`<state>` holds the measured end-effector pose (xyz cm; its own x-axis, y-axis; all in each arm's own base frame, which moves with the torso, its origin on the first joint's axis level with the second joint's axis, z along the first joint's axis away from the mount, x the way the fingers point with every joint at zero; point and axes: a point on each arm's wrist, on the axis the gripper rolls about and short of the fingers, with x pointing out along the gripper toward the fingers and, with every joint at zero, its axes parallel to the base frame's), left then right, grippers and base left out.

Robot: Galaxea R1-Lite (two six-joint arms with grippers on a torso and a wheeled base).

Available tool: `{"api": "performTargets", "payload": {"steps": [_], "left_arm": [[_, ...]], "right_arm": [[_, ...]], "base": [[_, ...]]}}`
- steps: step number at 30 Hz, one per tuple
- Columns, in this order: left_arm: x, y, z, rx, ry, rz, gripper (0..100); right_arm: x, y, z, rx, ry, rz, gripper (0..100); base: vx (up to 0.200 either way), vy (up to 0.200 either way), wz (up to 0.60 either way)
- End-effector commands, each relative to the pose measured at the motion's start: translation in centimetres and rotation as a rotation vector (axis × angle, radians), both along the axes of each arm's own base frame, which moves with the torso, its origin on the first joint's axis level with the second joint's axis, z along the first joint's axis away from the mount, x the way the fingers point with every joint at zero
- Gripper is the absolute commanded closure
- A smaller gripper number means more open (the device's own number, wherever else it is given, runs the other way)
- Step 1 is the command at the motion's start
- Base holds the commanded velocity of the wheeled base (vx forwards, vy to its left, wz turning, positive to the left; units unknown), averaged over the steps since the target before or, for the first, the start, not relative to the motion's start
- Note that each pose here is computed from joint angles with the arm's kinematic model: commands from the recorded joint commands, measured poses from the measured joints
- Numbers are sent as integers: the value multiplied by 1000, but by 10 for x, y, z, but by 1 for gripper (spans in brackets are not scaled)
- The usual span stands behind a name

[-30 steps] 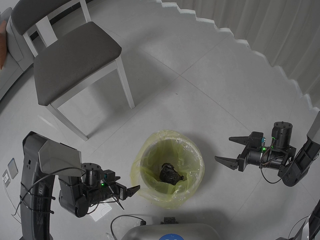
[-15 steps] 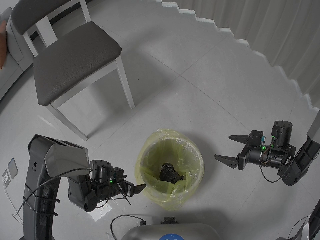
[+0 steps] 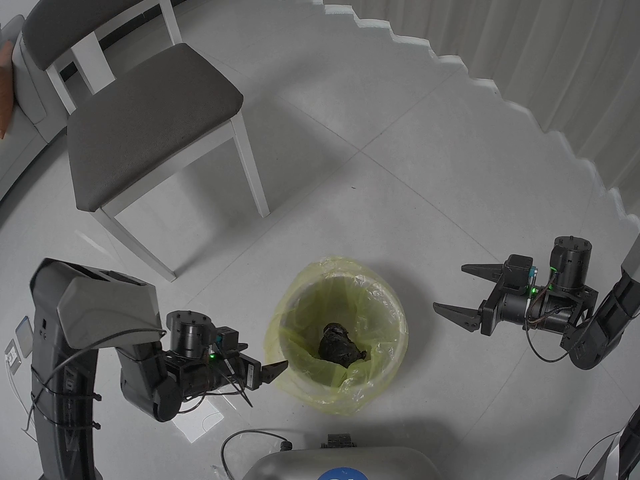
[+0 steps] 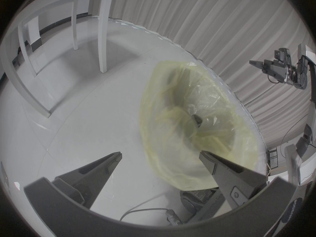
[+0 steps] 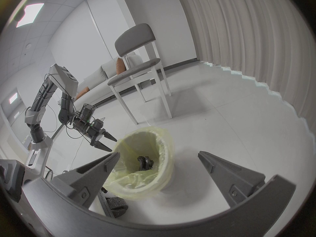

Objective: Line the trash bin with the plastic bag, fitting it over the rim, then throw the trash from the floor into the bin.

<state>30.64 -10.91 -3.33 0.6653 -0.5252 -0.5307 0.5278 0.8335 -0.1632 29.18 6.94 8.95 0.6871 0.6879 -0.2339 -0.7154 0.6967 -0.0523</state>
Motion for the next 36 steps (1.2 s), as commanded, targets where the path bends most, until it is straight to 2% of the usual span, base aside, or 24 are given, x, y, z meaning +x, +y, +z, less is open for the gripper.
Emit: {"api": "performTargets", "payload": {"steps": [1, 3, 9, 11, 13, 14, 16, 18, 23, 30, 36], "left_arm": [[-17, 23, 21, -16, -20, 36, 0], [-25, 36, 21, -20, -37, 69, 0], [-41, 50, 33, -56, -108, 79, 0], [-45, 59, 50, -76, -173, 105, 0], [-46, 59, 55, -83, -185, 109, 0], [-53, 61, 74, -104, -238, 113, 0], [-56, 61, 81, -116, -259, 116, 0], [-66, 61, 104, -144, -323, 115, 0], [-89, 64, 128, -148, -350, 123, 0], [-115, 69, 158, -155, -381, 181, 0], [-156, 79, 190, -150, -377, 216, 0]], "right_arm": [[-11, -5, 10, 5, -22, -10, 0], [-16, -9, 11, 4, -19, -21, 0], [-30, -15, 29, 18, -67, -36, 0], [-40, -20, 48, 41, -111, -53, 0], [-43, -21, 52, 45, -117, -56, 0], [-52, -27, 61, 53, -126, -85, 0], [-57, -31, 63, 59, -128, -102, 0], [-74, -39, 70, 84, -138, -162, 0], [-107, -48, 77, 126, -156, -217, 0], [-157, -57, 57, 140, -116, -269, 0], [-226, -58, 54, 230, -133, -285, 0]], "base": [[0, 0, 0], [0, 0, 0], [0, 0, 0], [0, 0, 0], [0, 0, 0], [0, 0, 0], [0, 0, 0], [0, 0, 0], [0, 0, 0], [0, 0, 0], [0, 0, 0]]}}
